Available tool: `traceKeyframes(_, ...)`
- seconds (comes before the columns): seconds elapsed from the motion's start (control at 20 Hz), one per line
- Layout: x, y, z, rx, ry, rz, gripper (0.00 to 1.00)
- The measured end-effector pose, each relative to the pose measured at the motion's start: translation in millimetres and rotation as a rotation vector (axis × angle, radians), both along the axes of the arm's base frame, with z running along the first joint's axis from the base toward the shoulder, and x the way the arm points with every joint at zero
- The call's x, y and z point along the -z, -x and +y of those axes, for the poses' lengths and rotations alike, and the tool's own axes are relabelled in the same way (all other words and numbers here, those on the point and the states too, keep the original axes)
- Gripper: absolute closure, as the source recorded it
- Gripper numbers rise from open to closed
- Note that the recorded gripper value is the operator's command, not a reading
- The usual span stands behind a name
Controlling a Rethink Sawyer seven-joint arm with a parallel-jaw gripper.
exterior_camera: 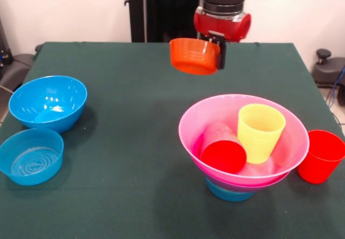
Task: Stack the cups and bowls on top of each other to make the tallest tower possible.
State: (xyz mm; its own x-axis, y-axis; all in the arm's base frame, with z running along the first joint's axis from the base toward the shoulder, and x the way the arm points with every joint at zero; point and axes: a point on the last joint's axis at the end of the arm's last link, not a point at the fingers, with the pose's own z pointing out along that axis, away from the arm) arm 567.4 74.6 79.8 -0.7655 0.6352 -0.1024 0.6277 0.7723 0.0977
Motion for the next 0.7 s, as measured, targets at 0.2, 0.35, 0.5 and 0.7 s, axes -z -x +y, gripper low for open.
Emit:
traceKeyframes(0.2,-13,-20.6,17,-0.006,0.017,0.003,1.00)
traceKeyframes(0.35,-23,-31.1,29,-0.007,0.018,0.023,1.00)
traceKeyframes(0.5,-38,-42.7,40,-0.002,0.007,0.078,1.00)
traceKeyframes(0.7,-54,-53.0,45,0.011,-0.006,0.150,1.00)
